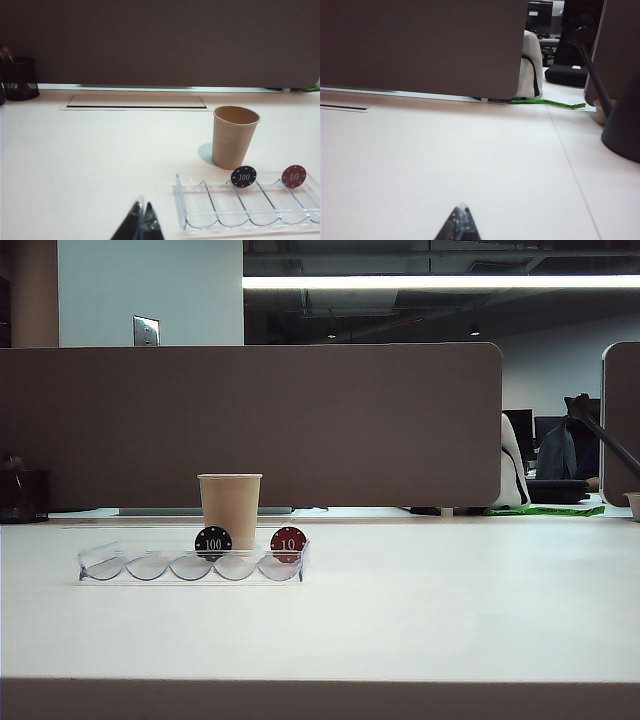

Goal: Pick up the chip with the greater value and put it into the paper cup.

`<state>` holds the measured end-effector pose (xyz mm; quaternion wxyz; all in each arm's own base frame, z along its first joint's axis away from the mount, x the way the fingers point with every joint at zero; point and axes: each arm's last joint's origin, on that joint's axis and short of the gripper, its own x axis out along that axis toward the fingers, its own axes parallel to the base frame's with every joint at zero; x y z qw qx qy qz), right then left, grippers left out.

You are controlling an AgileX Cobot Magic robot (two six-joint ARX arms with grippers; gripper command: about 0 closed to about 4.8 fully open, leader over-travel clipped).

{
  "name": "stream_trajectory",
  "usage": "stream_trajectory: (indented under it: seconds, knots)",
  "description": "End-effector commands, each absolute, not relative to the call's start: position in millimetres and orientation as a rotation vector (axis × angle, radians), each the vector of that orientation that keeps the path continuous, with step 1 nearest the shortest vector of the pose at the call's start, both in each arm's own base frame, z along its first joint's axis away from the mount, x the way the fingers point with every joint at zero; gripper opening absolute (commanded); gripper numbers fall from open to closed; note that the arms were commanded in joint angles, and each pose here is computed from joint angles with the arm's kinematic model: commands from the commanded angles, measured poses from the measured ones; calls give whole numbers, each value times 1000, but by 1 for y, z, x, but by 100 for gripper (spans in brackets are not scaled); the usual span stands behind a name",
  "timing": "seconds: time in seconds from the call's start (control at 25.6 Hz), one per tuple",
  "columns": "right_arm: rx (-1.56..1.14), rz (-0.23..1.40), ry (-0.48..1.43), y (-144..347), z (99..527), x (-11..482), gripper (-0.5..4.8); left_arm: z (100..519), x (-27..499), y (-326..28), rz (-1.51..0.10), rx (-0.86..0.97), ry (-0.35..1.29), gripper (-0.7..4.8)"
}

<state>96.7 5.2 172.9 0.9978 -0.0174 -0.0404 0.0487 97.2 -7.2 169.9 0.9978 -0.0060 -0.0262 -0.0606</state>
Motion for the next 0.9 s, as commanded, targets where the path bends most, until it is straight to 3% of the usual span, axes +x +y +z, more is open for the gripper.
stream_trajectory:
  seconds: [0.04, 0.63, 0.9]
  knots:
    - [-31, 97, -96, 5, 174, 97, -6, 172, 97, -7, -118, -11, -69, -5]
    - [-30, 73, -109, 5, 177, 96, -6, 173, 97, -7, -107, -11, -72, -5]
    - [-31, 73, -152, 4, 209, 87, -6, 194, 91, -6, -109, -5, -89, -5]
